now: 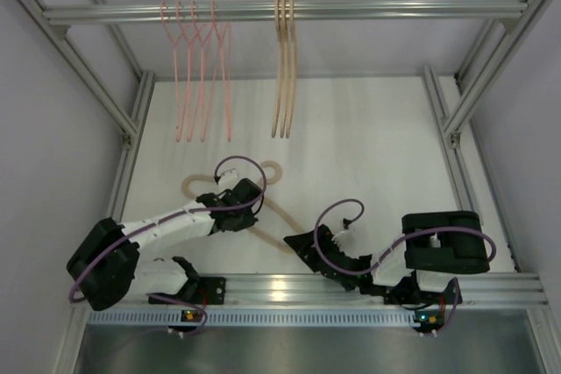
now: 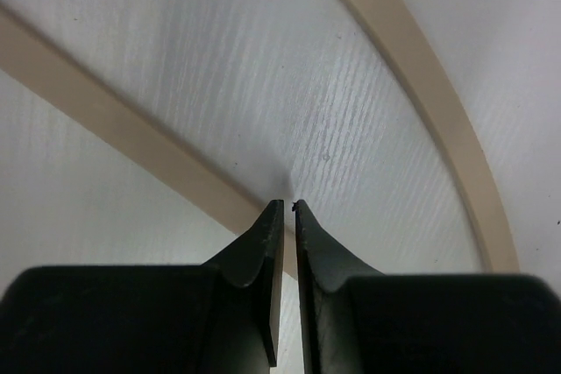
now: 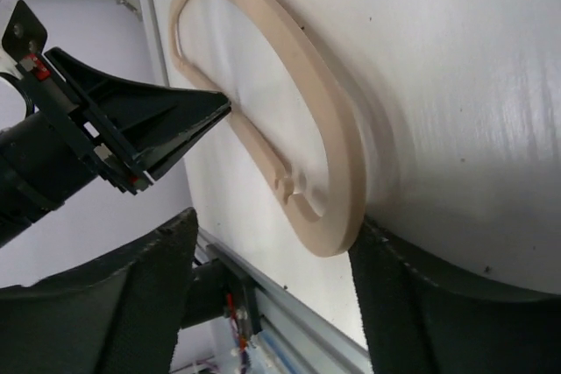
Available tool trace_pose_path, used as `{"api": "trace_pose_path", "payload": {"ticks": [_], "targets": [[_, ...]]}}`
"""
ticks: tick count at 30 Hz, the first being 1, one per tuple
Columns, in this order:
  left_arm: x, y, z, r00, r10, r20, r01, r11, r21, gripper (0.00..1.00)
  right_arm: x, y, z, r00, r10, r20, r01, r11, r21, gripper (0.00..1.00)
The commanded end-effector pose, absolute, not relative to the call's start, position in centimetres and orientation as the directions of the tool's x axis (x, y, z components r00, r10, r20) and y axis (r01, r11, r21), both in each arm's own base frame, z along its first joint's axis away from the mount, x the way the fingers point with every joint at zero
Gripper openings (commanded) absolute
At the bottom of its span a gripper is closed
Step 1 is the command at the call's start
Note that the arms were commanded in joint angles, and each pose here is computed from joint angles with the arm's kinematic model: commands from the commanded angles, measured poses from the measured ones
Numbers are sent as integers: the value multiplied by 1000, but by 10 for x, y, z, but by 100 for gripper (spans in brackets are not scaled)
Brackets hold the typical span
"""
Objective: Organize the hangers
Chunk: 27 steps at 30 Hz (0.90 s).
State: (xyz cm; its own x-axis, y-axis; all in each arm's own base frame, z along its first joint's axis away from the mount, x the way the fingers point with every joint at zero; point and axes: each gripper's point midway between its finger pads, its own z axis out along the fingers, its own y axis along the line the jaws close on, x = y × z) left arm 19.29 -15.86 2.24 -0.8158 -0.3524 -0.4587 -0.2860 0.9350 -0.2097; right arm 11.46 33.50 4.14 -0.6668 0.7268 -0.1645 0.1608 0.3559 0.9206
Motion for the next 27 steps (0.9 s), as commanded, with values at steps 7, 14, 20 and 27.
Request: {"api": "trace_pose_path", "payload": {"ticks": [7,14,20,27], "targets": [[176,-161,4,-878,-296,-377,-241,952,-187,13,133,302,7,-601,645,-472,16,601,799,54],[176,-163,6,-885,-277,-373,-217,957,-194,13,137,302,2,-600,650,-466,20,594,804,47],[176,-169,13,-889,-265,-373,-190,956,-225,11,141,302,1,-600,647,-470,15,597,802,24],[183,-190,51,-876,-276,-396,-133,927,-351,8,142,300,14,-596,634,-492,-23,599,801,0]]}}
